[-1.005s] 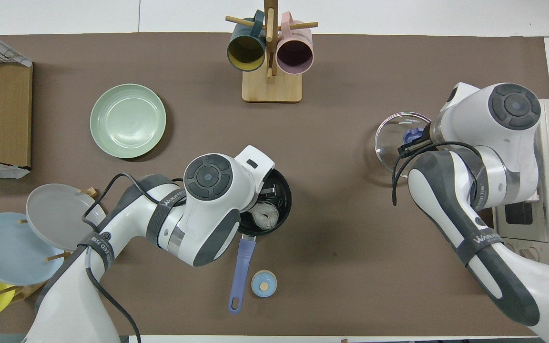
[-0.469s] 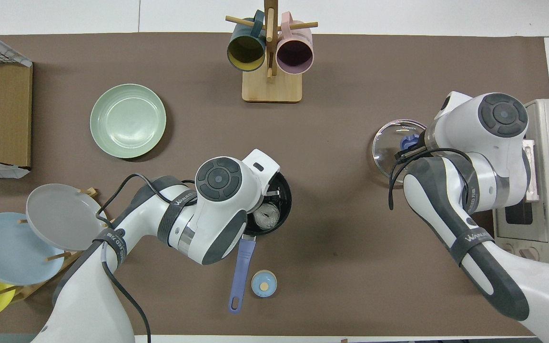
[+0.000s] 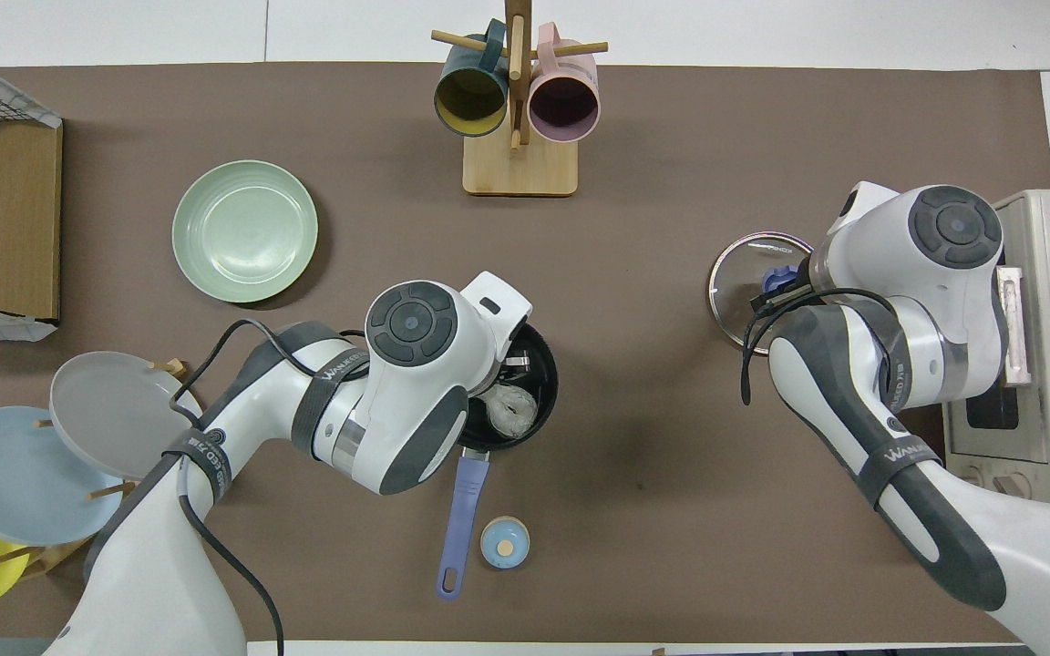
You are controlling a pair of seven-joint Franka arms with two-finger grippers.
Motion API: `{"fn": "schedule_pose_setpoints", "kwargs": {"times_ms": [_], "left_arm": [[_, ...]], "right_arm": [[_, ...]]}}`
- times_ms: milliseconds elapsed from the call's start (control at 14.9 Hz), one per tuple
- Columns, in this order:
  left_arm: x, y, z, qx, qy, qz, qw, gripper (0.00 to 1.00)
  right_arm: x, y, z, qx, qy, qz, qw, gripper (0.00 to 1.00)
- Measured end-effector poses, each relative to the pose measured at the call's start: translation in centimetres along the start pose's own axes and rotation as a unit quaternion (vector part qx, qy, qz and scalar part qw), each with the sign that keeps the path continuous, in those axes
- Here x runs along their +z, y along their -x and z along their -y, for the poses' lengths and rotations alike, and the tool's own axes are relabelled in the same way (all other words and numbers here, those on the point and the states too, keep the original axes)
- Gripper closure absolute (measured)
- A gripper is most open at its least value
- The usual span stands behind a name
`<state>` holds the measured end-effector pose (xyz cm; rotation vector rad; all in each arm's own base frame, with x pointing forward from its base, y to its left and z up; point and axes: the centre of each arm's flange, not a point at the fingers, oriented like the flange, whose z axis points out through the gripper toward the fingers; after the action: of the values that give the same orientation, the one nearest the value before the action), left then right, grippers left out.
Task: Transfer vermicelli from pot to plate
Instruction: 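Pinch the vermicelli with the left gripper while the right gripper holds the lid, then place the lid with the right gripper while the left gripper carries the vermicelli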
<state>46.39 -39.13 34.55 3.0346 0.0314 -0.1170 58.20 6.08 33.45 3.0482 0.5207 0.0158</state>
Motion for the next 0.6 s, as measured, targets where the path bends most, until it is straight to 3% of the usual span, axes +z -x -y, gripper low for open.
{"fn": "schedule_pose_setpoints", "kwargs": {"times_ms": [134,335,603], "left_arm": [[-1.9,0.0,-0.3,0.002,0.0,0.002,1.0,0.84],[-4.4,0.3,0.0,0.001,-0.002,0.006,1.0,0.84],[-9.5,-0.2,1.0,-0.006,-0.013,0.025,1.0,0.84]], "right_arm": [[-0.3,-0.1,0.0,0.0,0.001,-0.003,1.0,0.01],[-2.9,-0.6,-0.3,0.001,-0.001,0.006,1.0,0.0],[-10.7,-1.1,-1.6,0.017,-0.009,0.021,1.0,0.0]]}}
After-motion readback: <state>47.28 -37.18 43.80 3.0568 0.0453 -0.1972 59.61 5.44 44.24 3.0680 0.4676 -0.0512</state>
